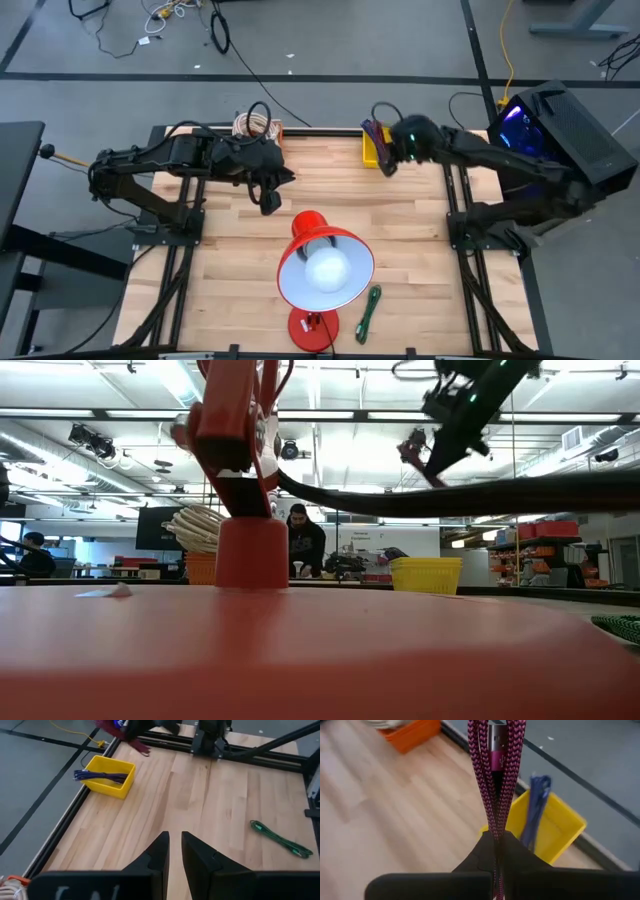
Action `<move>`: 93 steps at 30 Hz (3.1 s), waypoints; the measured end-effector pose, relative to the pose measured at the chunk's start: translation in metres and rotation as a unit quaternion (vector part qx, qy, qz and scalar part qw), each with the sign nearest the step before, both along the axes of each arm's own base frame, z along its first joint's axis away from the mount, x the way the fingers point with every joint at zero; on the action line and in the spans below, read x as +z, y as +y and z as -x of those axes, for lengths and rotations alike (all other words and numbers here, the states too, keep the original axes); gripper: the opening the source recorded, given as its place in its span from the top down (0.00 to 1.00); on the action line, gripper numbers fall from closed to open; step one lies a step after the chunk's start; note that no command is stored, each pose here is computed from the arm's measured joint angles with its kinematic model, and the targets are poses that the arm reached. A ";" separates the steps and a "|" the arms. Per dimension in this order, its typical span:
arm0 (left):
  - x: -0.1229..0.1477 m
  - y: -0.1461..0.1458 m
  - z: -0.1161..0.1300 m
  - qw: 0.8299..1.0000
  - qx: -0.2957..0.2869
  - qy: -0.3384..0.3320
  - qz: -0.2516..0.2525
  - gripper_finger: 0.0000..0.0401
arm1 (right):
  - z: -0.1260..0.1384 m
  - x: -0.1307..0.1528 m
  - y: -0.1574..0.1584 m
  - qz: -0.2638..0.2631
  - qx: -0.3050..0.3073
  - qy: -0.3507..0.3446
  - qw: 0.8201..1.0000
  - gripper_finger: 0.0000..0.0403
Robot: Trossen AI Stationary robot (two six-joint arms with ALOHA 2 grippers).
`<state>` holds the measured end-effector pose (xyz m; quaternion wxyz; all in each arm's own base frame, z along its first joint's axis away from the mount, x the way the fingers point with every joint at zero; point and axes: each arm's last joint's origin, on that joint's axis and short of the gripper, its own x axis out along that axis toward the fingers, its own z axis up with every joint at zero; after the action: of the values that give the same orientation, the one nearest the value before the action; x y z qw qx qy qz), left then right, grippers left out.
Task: Pick & Place USB Port
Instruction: Put the pink USB cable into the yellow bin, then put the green USB cable into the yellow bin
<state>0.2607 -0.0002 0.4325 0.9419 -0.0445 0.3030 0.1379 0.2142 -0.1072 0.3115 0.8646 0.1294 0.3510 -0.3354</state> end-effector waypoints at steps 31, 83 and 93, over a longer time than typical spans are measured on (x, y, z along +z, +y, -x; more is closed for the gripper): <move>-0.018 0.000 -0.031 1.000 0.020 0.012 -0.002 0.87 | -0.017 -0.069 -0.136 -0.056 -0.064 0.079 0.993 1.00; -0.022 0.014 -0.029 0.997 -0.049 0.051 -0.013 0.87 | -0.065 -0.114 0.175 -0.277 0.212 0.113 0.930 0.63; -0.023 0.013 -0.029 0.997 -0.055 0.054 -0.011 0.87 | -0.039 -0.116 0.236 -0.341 0.167 0.139 0.915 0.63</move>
<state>0.2896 0.0133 0.4098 0.9309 -0.0101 0.3535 0.0917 0.2536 0.1290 0.1958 0.7539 0.3080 0.5771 -0.0610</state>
